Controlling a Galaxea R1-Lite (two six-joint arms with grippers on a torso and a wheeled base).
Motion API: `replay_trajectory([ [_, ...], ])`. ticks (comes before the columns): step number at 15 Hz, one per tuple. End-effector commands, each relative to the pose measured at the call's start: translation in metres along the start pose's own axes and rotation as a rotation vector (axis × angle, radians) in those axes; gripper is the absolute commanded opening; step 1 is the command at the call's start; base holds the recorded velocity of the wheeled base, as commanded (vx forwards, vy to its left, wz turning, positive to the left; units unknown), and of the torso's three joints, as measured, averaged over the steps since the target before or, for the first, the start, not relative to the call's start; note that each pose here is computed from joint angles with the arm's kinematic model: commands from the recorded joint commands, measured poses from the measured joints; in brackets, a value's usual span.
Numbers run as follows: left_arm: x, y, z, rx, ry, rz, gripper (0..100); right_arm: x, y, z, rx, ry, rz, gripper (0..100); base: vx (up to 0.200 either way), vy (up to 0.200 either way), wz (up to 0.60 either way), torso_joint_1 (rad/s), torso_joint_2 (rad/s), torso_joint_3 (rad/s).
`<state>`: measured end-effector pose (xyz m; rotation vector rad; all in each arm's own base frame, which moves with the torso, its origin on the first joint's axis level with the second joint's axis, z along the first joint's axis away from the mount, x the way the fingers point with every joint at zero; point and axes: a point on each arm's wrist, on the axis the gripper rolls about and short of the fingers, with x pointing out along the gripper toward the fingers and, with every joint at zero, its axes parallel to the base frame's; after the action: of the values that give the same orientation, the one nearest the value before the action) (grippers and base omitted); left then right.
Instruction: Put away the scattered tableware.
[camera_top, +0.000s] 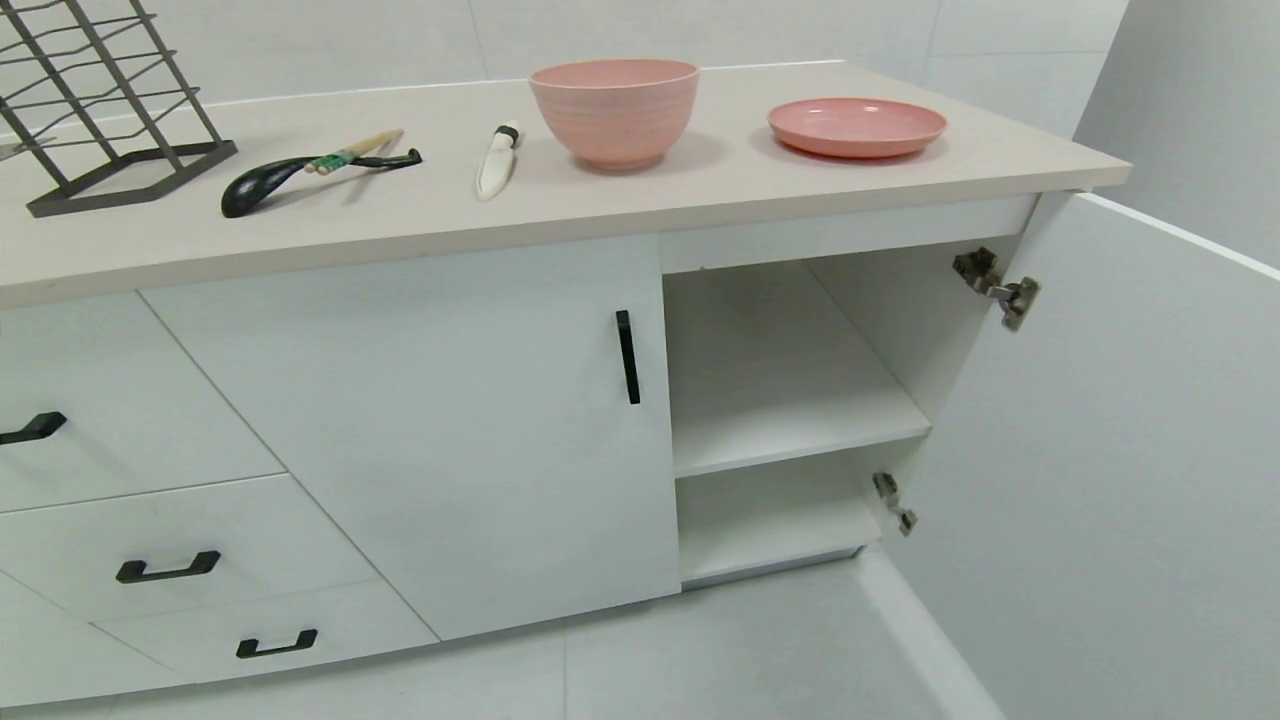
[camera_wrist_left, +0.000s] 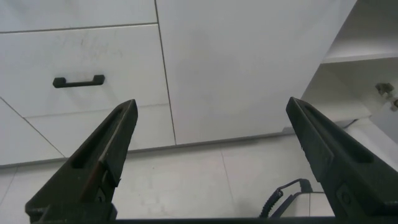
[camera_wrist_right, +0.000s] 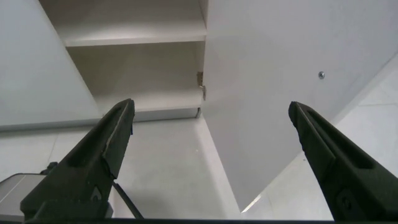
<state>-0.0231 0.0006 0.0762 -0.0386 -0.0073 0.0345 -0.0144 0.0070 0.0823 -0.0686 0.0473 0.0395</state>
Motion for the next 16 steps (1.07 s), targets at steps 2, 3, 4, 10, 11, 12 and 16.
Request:
replay_trajectory([
  [2, 0.0003, 0.0000, -0.0003, -0.001, 0.002, 0.001, 100, 0.0001, 0.0000, 0.0001, 0.000, 0.001, 0.001, 100, 0.200, 0.000, 0.00, 0.002, 0.00, 0.002],
  [3, 0.0003, 0.0000, -0.0003, -0.001, 0.002, 0.001, 100, 0.0001, 0.0000, 0.0001, 0.000, 0.001, 0.001, 100, 0.200, 0.000, 0.00, -0.007, 0.00, 0.002],
  [4, 0.0003, 0.0000, -0.0003, -0.001, 0.002, 0.001, 100, 0.0001, 0.0000, 0.0001, 0.000, 0.001, 0.001, 100, 0.200, 0.000, 0.00, -0.002, 0.00, -0.002],
  [10, 0.0003, 0.0000, -0.0003, -0.001, 0.002, -0.001, 100, 0.0001, 0.0000, 0.0002, 0.001, -0.001, 0.001, 100, 0.067, 0.000, 0.00, 0.001, 0.00, -0.001],
  [11, 0.0003, 0.0000, -0.0003, -0.001, 0.002, 0.001, 100, 0.0001, 0.0000, 0.0001, 0.003, 0.001, 0.001, 100, 0.000, 0.000, 0.00, 0.000, 0.00, 0.000],
  [12, 0.0003, 0.0001, -0.0003, -0.001, 0.002, -0.001, 100, 0.0001, -0.0001, 0.0002, 0.002, 0.000, -0.001, 100, 0.000, 0.000, 0.00, 0.000, 0.00, 0.000],
  [16, 0.0003, 0.0000, -0.0003, -0.001, 0.002, 0.001, 100, 0.0001, -0.0002, 0.0002, 0.022, 0.000, -0.005, 100, 0.000, 0.000, 0.00, 0.000, 0.00, 0.000],
])
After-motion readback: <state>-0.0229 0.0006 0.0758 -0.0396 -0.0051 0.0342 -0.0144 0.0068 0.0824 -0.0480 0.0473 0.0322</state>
